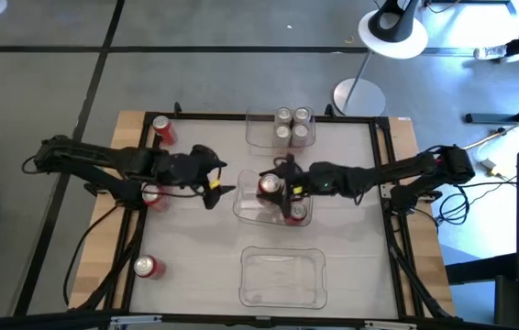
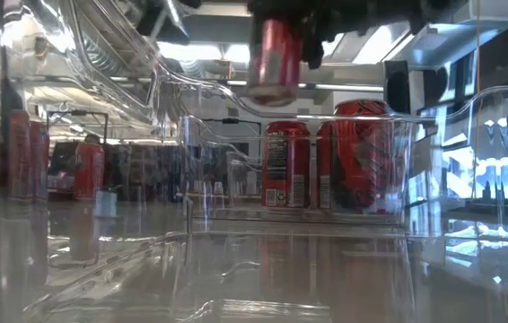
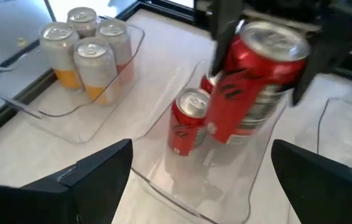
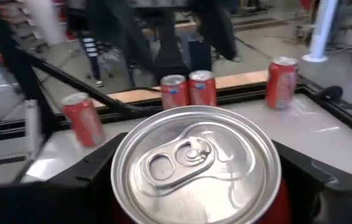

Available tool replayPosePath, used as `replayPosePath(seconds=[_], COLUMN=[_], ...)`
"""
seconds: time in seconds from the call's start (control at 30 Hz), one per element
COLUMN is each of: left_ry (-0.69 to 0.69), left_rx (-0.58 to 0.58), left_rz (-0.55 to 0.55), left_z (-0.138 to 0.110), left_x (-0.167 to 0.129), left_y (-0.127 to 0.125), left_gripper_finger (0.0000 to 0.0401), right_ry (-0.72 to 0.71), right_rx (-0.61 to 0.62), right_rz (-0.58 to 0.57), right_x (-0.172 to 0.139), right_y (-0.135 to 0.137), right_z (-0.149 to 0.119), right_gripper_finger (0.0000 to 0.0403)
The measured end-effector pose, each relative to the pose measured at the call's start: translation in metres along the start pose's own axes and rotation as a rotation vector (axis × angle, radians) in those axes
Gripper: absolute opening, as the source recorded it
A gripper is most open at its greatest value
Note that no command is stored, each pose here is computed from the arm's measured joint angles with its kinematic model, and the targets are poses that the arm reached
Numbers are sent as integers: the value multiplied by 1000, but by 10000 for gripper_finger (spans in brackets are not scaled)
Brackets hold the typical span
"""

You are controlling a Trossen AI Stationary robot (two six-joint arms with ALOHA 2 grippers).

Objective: Sort soda cans
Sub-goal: Put the red black soda can into the middle transparent bin

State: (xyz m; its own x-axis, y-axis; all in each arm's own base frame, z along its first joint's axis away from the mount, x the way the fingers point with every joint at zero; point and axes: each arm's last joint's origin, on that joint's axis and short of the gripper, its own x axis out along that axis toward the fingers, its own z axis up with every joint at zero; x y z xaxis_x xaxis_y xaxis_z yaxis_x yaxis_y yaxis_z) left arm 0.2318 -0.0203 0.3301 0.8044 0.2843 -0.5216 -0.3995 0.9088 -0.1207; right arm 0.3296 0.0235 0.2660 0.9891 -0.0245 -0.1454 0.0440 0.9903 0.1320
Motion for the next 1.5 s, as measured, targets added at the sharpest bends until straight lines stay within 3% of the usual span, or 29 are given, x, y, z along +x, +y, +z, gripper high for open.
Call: replayPosePath(seconds=[0.5,0.97,1.2,1.27,1.43,1.5], left_ry=[-9,-8,-8,-9,-10,-10], left_rx=[46,79,78,77,77,77], left_rz=[-23,-27,-27,-27,-27,-27], left_z=[-10,-10,-10,-10,-10,-10], left_x=[-9,-9,-9,-9,-9,-9], left_y=[-21,-22,-22,-22,-22,-22], left_gripper_finger=[371,371,371,371,371,371], right_ry=[102,211,236,236,238,240], right_rx=[7,16,40,39,39,39], right_rz=[-165,-201,-176,-176,-174,-173], right_x=[30,45,48,48,47,46], right_y=[27,23,24,24,24,24], right_z=[-59,-97,-102,-102,-103,-101], right_gripper_finger=[285,285,285,297,379,387])
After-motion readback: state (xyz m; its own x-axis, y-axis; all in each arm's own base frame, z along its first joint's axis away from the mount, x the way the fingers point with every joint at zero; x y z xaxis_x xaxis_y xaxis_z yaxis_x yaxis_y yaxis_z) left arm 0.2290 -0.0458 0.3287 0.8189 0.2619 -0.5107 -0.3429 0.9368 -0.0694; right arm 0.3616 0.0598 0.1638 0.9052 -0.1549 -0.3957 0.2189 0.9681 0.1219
